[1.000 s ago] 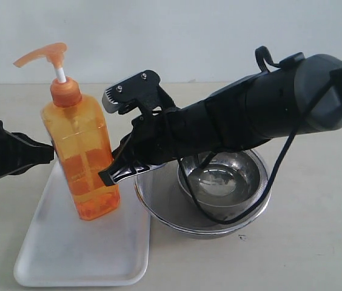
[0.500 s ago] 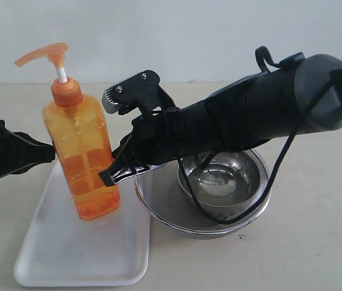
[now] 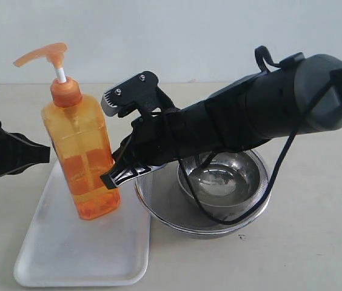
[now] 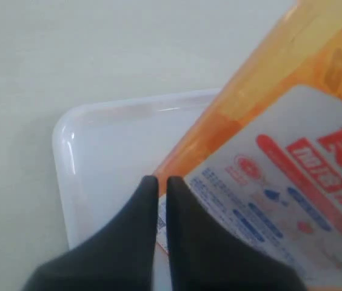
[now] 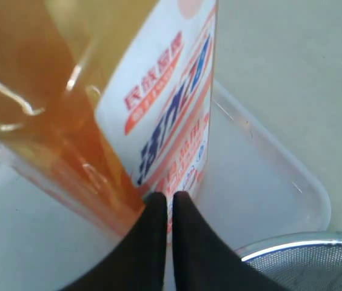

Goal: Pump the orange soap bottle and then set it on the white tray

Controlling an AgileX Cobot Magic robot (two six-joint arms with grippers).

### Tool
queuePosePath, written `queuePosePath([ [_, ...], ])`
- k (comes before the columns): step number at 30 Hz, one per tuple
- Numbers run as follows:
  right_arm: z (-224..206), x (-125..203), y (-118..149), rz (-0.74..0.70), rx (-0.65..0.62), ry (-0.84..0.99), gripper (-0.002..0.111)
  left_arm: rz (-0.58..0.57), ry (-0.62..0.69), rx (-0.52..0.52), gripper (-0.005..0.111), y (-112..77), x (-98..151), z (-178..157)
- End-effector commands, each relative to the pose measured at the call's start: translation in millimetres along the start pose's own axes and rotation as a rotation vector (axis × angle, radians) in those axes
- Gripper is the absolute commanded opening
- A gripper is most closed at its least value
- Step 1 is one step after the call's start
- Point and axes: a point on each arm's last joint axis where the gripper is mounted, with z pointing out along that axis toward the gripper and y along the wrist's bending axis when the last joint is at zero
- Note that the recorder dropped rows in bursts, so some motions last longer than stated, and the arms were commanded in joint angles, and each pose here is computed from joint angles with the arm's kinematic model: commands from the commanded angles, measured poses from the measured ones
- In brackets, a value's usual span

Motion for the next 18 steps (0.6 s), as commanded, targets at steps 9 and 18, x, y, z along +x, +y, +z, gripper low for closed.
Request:
queuePosePath([
  [9, -0.7, -2.8, 1.1, -0.004, -0.023, -0.008, 0.000, -0.010, -0.014, 0.012, 0.005, -0.8, -3.5, -0.5],
  [18, -0.5, -3.4, 7.3, -0.003, -0.078, -0.013, 0.000, -0.010, -0.015, 0.019, 0.005, -1.3, -3.6, -0.5],
])
